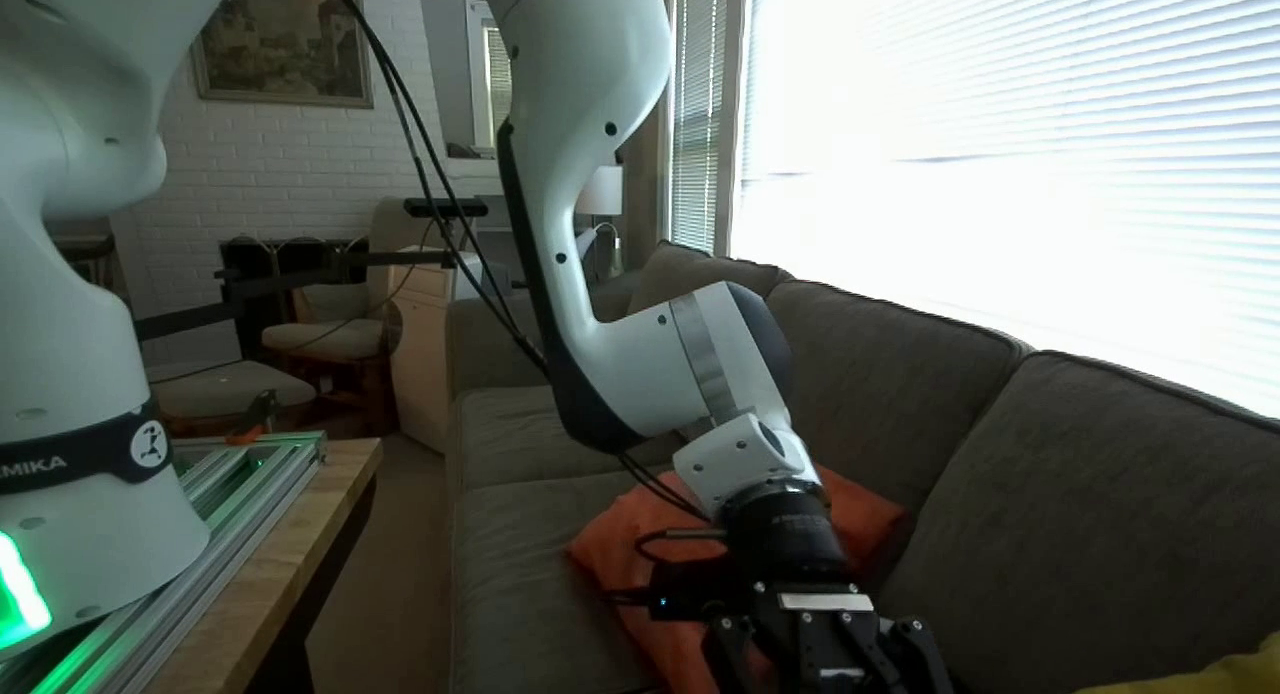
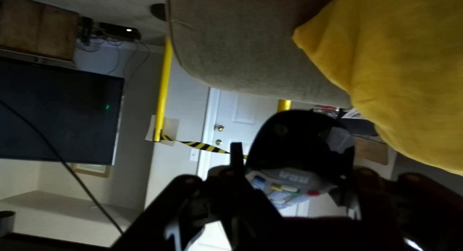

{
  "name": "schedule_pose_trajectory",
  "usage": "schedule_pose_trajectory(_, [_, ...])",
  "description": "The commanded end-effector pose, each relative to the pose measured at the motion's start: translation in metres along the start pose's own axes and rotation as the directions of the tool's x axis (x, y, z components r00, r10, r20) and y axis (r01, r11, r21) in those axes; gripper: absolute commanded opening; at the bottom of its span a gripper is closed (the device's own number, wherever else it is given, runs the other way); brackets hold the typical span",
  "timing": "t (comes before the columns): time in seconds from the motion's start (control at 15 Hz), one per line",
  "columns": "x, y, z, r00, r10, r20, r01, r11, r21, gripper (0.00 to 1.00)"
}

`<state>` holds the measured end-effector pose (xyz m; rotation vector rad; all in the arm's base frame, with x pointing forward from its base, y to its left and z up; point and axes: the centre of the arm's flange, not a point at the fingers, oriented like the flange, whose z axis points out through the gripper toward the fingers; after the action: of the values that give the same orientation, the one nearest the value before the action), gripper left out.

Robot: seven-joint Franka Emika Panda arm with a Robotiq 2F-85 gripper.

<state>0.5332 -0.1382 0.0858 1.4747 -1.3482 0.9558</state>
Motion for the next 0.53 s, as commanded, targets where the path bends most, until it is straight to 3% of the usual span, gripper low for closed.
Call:
schedule_pose_trajectory(0.0, [0.002, 0.003, -0.005, 0.998, -0.023, 0.058, 0.012, 0.982, 0.191, 0.27])
schedule_pose_trajectory(0.13, [-0.006, 0.003, 0.001, 0.988, -0.015, 0.151, -0.019, 0.975, 0.223, 0.27])
schedule_pose_trajectory(0.2, [-0.009, -0.008, -0.008, 0.995, -0.029, 0.091, 0.013, 0.985, 0.174, 0.52])
schedule_pose_trajectory(0.4, [-0.011, -0.006, 0.0, 0.99, -0.026, 0.142, 0.0, 0.983, 0.185, 0.52])
schedule_pose_trajectory(0.47, [-0.01, -0.006, 0.001, 0.989, -0.026, 0.143, -0.001, 0.983, 0.184, 0.27])
